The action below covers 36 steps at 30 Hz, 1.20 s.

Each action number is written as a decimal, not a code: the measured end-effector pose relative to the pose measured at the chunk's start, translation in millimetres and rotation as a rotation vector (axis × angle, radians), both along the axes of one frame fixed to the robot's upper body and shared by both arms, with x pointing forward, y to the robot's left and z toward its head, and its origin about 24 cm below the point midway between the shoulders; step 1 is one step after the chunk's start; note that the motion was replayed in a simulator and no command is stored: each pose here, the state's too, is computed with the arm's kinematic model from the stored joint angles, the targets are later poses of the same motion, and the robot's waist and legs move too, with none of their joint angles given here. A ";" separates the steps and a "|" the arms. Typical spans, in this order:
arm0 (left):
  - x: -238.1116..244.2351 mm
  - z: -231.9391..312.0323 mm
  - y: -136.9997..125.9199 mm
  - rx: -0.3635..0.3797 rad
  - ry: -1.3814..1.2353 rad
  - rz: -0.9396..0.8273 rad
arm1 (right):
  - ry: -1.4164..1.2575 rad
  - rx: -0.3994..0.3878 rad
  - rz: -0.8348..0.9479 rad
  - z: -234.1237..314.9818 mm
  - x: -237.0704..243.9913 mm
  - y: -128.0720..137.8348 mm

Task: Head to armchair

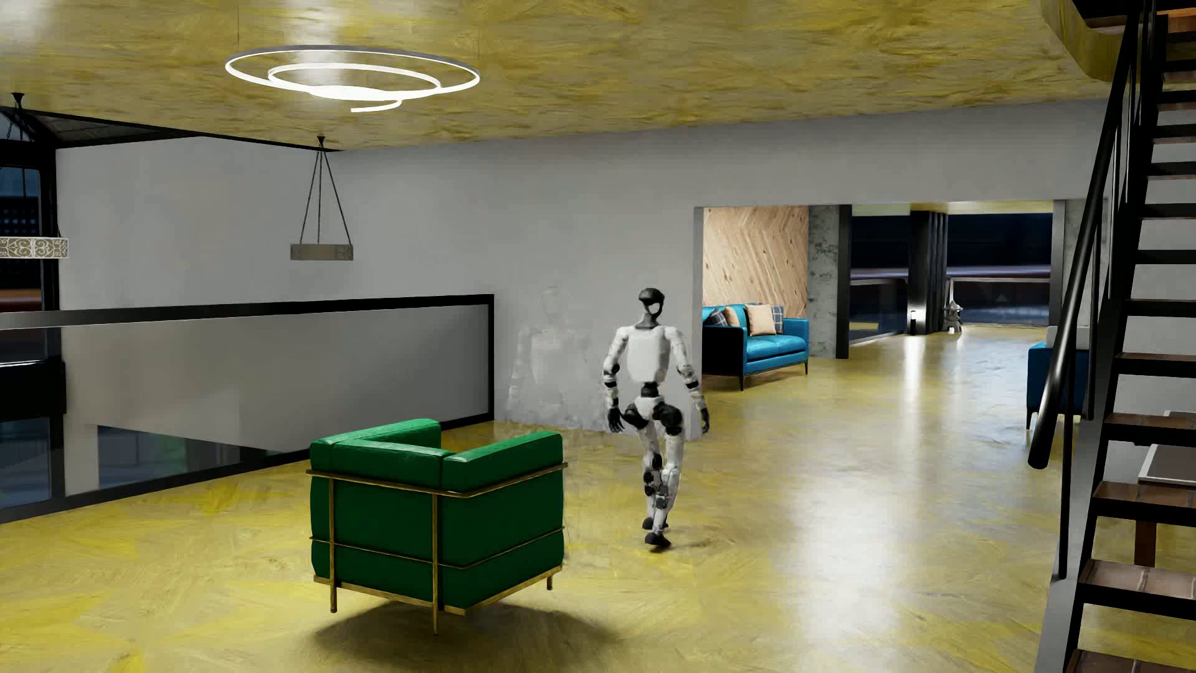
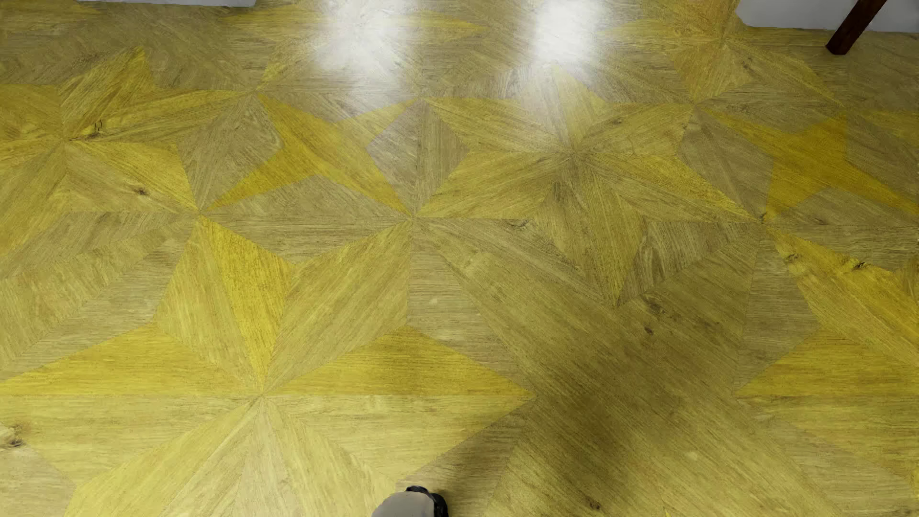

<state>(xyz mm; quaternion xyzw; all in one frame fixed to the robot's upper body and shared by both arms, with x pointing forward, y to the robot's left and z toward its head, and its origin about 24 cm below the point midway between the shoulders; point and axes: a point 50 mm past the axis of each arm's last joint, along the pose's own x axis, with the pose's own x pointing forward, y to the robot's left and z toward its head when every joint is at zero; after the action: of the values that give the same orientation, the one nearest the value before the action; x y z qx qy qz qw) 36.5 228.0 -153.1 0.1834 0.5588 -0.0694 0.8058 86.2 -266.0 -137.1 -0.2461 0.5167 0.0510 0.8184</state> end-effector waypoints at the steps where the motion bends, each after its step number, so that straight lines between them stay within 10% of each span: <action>1: -11.6 -1.3 1.6 0.006 0.035 0.002 | -0.018 0.001 0.007 2.1 5.2 0.2; 9: -116.9 0.4 0.3 0.018 0.328 0.062 | -0.010 0.123 0.031 -6.8 -12.8 43.2; 14: -77.7 -3.8 17.9 0.068 0.276 -0.047 | -0.056 0.242 0.230 -6.1 11.4 101.8; 24: 54.3 26.9 46.5 0.105 -0.193 0.068 | 0.297 0.002 0.050 -20.7 -85.1 12.3; 36: 39.3 7.6 10.4 0.026 -0.100 0.008 | 0.510 -0.028 -0.058 -11.0 -170.6 1.5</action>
<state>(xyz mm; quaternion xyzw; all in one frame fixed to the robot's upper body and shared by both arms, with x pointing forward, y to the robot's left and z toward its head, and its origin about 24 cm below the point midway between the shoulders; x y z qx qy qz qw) 75.8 238.5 -145.5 0.1947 0.5192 -0.0498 0.8307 -84.5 -264.4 -148.1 -0.2217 0.7140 0.0807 0.6592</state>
